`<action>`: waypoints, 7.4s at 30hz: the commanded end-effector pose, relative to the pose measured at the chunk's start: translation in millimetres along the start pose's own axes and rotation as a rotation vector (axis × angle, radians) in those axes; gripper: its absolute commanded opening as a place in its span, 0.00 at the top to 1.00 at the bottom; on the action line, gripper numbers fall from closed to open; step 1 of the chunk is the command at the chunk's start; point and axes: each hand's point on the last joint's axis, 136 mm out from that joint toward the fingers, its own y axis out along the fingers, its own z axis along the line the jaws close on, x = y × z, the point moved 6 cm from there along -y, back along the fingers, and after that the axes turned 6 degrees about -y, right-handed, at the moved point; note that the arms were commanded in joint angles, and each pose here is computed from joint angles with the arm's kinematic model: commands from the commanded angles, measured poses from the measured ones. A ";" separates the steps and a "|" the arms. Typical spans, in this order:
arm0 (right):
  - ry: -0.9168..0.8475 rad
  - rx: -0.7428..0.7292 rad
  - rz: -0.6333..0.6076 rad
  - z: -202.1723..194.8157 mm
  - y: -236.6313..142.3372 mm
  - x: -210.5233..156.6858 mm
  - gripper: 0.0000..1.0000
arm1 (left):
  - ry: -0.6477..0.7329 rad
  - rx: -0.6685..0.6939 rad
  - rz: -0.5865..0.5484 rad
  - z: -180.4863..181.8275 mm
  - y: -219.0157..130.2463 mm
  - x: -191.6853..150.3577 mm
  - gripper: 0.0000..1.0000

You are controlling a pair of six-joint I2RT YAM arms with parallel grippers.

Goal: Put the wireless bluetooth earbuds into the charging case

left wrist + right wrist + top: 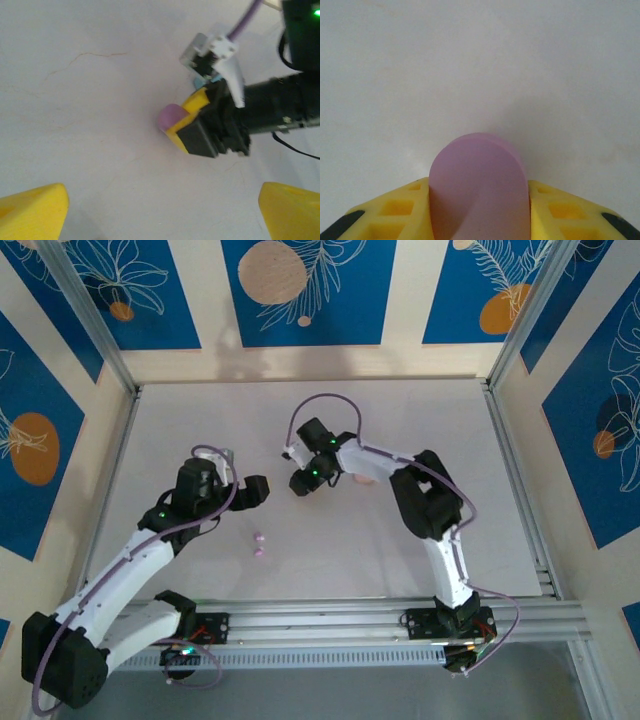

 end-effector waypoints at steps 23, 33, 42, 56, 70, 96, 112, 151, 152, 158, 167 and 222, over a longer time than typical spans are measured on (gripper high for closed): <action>-0.507 -0.166 -0.806 124.3 -241.6 -48.7 0.72 | 0.263 -0.713 0.093 -158.6 -45.1 10.7 0.23; -0.490 -0.183 -0.802 122.5 -238.6 -46.3 0.71 | 0.315 -0.784 0.093 -171.7 -53.0 4.6 0.26; -0.485 -0.154 -0.846 126.1 -240.7 -40.6 0.71 | 0.345 -0.821 0.197 -184.8 -43.8 -13.3 0.35; -0.508 -0.184 -0.813 124.1 -234.8 -44.6 0.71 | 0.279 -0.717 0.143 -178.8 -38.2 -4.4 0.58; -0.515 -0.280 -0.866 119.0 -239.8 -47.0 0.48 | 0.121 -0.568 0.092 -167.7 -34.6 9.8 0.95; -0.603 -0.268 -1.021 104.8 -247.6 -44.9 0.48 | -0.022 -0.687 0.171 -181.6 -35.4 11.6 0.98; -0.559 -0.168 -1.011 106.5 -249.6 -43.3 0.67 | 0.017 -0.737 0.136 -184.1 -42.1 12.8 0.75; -0.516 0.496 -0.692 135.1 -256.7 -42.4 0.70 | 0.737 -0.958 -0.110 -162.1 -82.8 -25.1 0.48; -0.522 0.492 -0.694 135.0 -257.0 -42.0 0.70 | 0.737 -0.955 -0.106 -161.6 -82.2 -25.2 0.49; -0.544 0.488 -0.706 136.3 -260.5 -42.0 0.70 | 0.752 -0.963 -0.071 -161.0 -80.7 -29.3 0.49; -0.553 0.485 -0.709 137.3 -262.7 -43.2 0.70 | 0.755 -0.966 -0.055 -162.1 -81.9 -29.8 0.49; -0.493 0.384 -0.712 131.1 -260.2 -38.8 0.54 | 0.752 -1.048 -0.125 -162.7 -80.2 -35.7 0.77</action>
